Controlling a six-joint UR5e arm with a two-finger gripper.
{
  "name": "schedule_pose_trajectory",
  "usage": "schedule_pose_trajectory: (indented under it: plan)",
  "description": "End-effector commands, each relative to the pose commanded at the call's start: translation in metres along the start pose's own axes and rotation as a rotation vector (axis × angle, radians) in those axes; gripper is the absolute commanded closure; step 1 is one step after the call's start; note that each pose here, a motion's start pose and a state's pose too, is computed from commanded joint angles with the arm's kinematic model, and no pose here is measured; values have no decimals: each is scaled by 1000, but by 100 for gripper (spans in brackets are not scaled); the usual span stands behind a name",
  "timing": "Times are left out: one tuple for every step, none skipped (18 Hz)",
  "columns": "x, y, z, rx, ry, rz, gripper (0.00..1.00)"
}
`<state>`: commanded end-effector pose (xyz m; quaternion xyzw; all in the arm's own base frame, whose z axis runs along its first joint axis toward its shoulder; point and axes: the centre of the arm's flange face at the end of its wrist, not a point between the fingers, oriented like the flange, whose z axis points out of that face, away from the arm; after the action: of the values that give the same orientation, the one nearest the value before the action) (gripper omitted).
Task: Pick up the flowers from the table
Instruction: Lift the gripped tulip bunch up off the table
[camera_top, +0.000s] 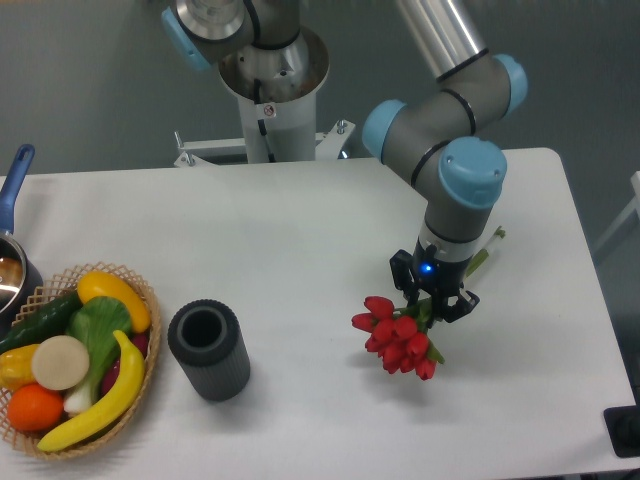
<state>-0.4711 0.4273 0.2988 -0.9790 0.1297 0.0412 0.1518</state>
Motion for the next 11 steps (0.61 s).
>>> schedule_pose_trajectory:
  plan:
    - [4,-4,-7,17,-3,-9,56]
    - [10,-9,-18,40,-9,-19,56]
    - [16,-13,-26,68,-10,-30,56]
    - [19,-19,-36,104,-14,-40,56]
    - [23,-25,-45,148,-13,-55,56]
    - [27,-31,-57,193,-13,-74,56]
    - [31,-38,-68,240,-13,-89,56]
    - [34,-44,-78,279,-12,-101,56]
    - [37,-46,-88,308,-15,-113,56]
    - [39,-49,-96,332,-17,-122,56]
    - [41,-52,-103,359,-15,-133,56]
